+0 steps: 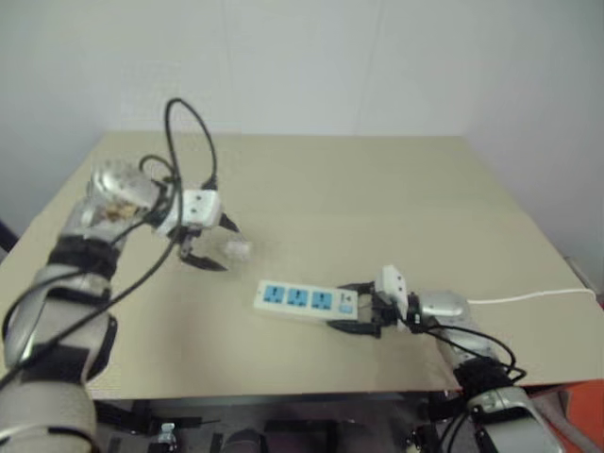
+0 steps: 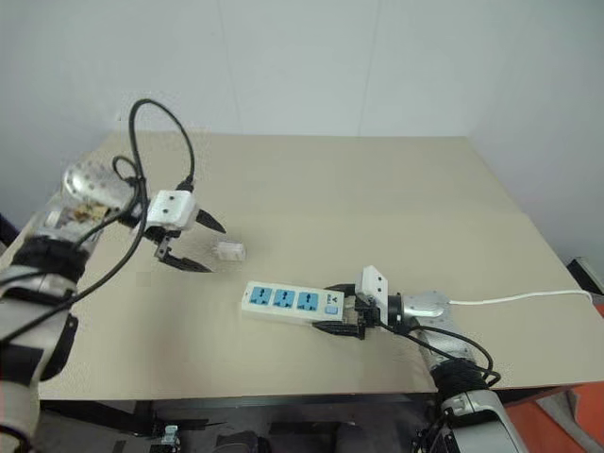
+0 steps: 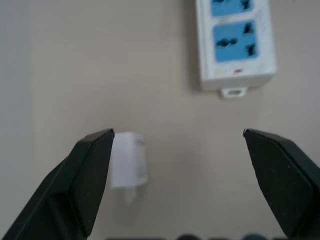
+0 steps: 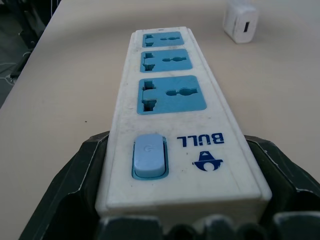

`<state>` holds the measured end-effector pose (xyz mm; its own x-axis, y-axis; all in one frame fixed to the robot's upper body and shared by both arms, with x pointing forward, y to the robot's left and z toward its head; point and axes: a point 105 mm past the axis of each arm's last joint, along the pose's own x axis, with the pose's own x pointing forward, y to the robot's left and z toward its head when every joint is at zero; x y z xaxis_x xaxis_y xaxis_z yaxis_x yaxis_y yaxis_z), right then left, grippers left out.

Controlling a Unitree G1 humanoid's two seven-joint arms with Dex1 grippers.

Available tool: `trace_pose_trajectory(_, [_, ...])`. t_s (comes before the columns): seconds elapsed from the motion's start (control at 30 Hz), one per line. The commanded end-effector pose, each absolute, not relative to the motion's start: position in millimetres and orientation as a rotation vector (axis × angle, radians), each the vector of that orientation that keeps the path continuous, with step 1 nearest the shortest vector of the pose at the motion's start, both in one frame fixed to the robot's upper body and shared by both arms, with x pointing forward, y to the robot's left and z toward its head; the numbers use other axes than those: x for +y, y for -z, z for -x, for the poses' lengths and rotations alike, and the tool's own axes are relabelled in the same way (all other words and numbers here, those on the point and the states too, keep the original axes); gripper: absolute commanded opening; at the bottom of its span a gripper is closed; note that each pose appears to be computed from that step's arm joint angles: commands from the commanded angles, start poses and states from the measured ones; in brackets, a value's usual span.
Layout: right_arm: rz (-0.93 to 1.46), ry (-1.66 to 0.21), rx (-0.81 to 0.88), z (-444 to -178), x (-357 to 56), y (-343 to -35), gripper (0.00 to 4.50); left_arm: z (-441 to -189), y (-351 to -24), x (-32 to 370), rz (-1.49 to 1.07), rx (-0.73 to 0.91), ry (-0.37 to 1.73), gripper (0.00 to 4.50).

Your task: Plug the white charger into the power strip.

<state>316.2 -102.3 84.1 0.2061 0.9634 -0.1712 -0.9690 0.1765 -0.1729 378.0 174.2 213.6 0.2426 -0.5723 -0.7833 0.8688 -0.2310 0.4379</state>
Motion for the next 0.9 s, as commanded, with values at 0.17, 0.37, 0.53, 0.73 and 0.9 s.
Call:
trace_pose_trajectory(0.17, [0.289, -1.382, 0.015, -313, -94, -88, 3.44, -407, -234, 141, -1.286, 0.505, 1.263, 4.5])
trace_pose_trajectory(0.37, [0.265, -1.354, 0.021, -310, -92, -86, 3.44, -413, -241, 115, -1.202, 0.672, 1.171, 4.5])
trace_pose_trajectory(0.53, [0.284, -1.332, 0.047, -309, -94, -82, 3.44, -412, -233, 111, -1.282, 0.744, 1.184, 4.5])
trace_pose_trajectory(0.73, [0.285, -1.296, 0.059, -307, -97, -80, 3.44, -419, -219, 117, -1.342, 0.799, 1.111, 4.5])
trace_pose_trajectory(0.9, [0.286, -1.277, 0.072, -304, -100, -77, 3.44, -422, -206, 126, -1.369, 0.847, 1.063, 4.5])
